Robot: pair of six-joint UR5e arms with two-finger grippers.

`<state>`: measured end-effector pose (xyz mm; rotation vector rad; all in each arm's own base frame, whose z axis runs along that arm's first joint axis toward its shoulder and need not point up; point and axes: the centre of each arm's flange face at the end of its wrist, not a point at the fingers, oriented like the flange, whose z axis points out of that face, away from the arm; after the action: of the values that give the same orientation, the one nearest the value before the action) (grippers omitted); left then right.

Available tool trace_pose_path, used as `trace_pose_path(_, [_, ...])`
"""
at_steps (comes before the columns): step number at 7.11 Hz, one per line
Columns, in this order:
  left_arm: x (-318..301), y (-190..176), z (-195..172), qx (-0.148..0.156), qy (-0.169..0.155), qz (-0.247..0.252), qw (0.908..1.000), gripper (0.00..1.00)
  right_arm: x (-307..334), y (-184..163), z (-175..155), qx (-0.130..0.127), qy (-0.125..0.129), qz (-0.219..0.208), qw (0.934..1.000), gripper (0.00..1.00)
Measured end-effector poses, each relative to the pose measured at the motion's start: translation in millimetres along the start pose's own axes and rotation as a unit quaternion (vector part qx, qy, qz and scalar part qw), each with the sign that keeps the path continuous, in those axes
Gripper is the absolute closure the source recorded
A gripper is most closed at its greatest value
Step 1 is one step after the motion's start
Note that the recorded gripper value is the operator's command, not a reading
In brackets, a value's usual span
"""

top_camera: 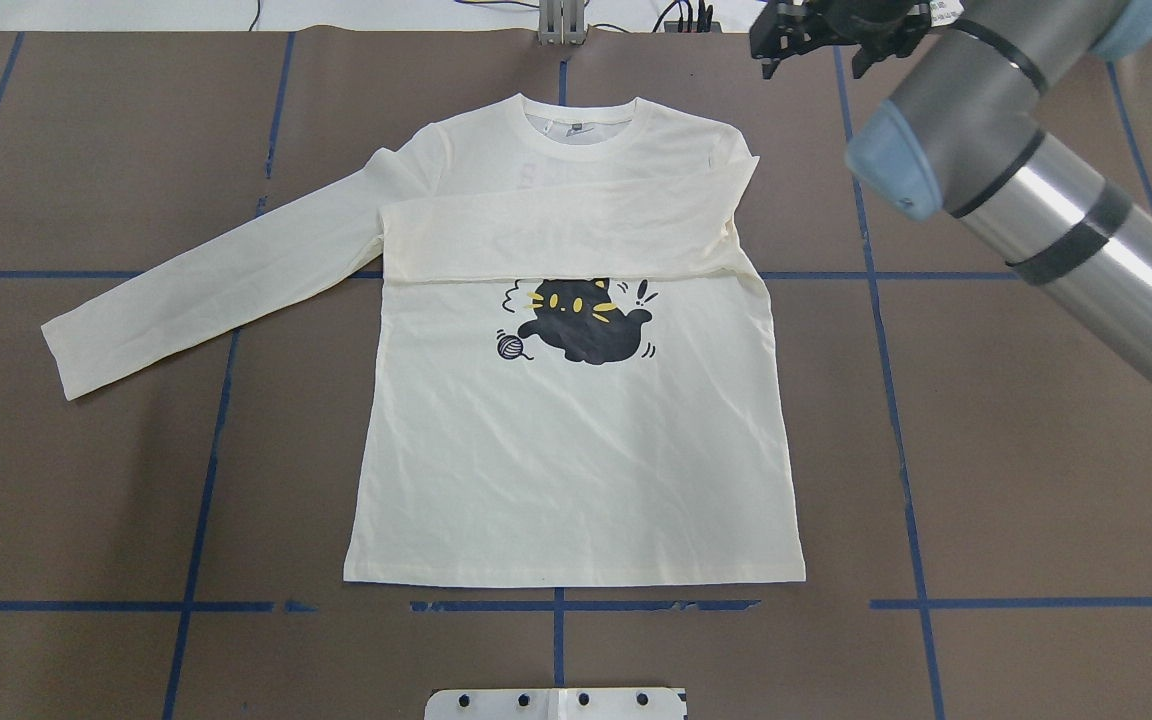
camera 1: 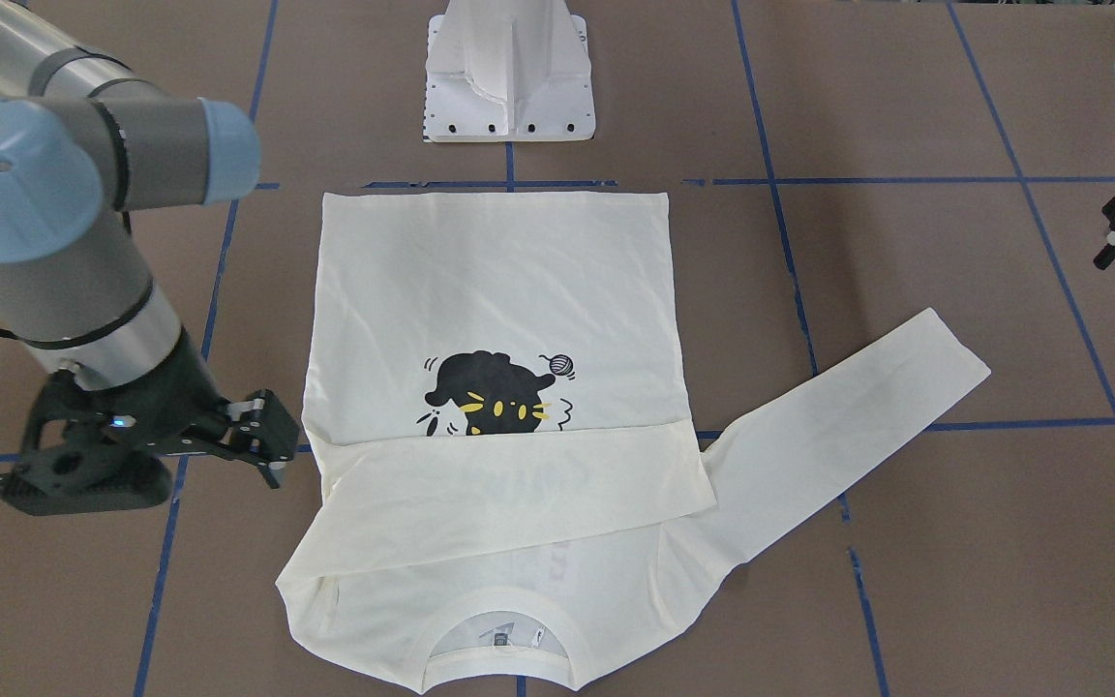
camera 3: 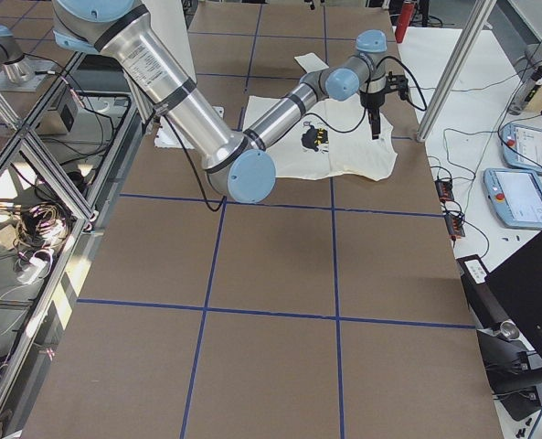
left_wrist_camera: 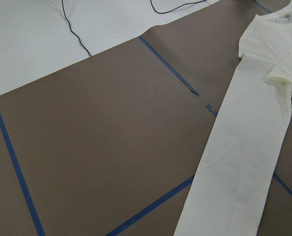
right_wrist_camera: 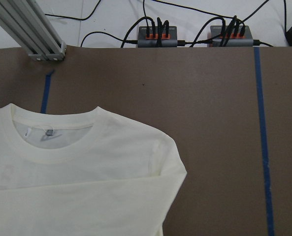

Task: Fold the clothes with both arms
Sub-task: 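Open the right gripper and raise it away from the shirt, then lower the left gripper to the cuff of the other sleeve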

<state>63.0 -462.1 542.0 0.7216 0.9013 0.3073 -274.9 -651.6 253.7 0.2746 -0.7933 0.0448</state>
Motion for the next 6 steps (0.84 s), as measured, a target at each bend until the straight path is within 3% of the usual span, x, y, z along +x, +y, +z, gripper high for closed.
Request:
trace_pose_path(3, [60,45,69,-0.054,-0.009,0.023,0.9983,0.0,141,65,-18,-0.02,0.003,-0.044,0.9988,0.0])
trace_pose_path(6, [94,87,115,-0.09,-0.031,0.06,0.9936,0.16,164,83,-27,-0.023,0.0,-0.046,0.9987,0.0])
